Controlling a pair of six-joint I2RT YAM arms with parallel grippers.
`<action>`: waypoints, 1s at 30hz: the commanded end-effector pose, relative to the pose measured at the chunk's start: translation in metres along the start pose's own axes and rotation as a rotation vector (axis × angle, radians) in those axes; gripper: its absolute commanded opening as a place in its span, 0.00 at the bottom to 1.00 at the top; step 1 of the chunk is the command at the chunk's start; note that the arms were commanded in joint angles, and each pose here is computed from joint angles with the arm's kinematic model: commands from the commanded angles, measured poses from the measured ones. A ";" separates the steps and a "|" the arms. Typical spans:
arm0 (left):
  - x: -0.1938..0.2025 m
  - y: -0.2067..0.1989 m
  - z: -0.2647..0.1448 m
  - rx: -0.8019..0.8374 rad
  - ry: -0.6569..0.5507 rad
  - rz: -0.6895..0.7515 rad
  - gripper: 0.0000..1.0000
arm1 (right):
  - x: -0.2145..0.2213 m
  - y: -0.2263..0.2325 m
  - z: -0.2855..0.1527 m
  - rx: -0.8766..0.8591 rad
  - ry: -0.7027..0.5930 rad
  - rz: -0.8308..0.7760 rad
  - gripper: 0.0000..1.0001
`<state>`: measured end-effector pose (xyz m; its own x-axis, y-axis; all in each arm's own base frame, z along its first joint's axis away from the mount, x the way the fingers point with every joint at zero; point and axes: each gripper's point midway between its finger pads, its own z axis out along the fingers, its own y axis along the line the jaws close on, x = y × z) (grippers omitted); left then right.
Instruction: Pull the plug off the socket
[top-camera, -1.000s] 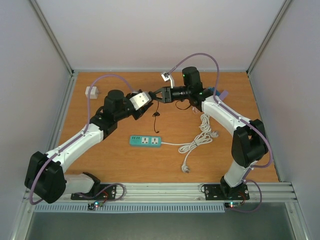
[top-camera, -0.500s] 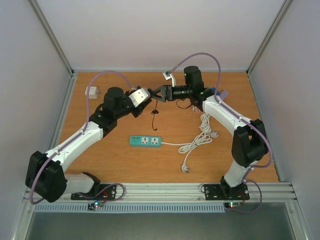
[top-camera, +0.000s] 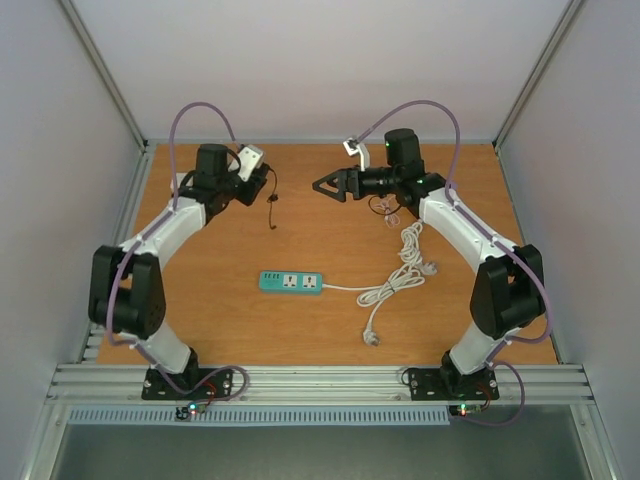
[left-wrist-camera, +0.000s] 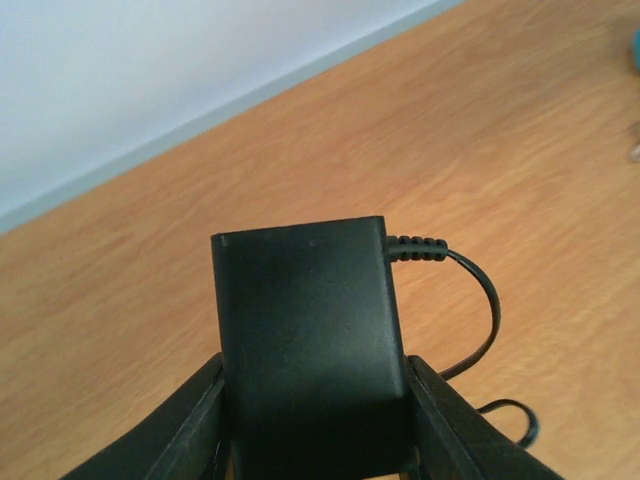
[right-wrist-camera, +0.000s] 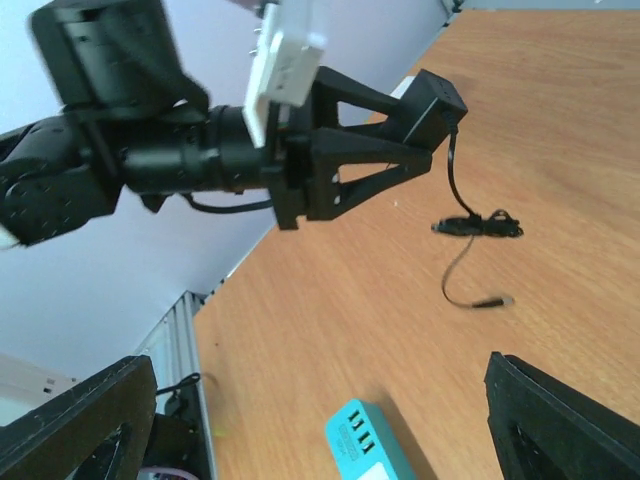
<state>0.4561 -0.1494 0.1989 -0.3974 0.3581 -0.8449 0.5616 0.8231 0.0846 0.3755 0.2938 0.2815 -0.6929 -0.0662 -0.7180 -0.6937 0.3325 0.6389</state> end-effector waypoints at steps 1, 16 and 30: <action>0.005 0.036 0.018 -0.038 0.042 -0.087 0.29 | -0.008 0.002 -0.020 0.054 -0.025 -0.077 0.91; 0.077 0.129 0.093 -0.163 0.250 -0.218 0.33 | 0.032 -0.021 -0.035 0.180 0.108 -0.157 0.90; 0.128 0.143 0.118 -0.153 0.374 -0.264 0.44 | 0.066 -0.056 -0.057 0.279 0.209 -0.119 0.89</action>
<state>0.5647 -0.0453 0.0393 -0.7597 0.2424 -0.6034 0.3128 0.9497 -0.0122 0.3643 0.2290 0.2237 -0.6567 -0.2642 -0.7064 -0.7097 0.5333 0.4603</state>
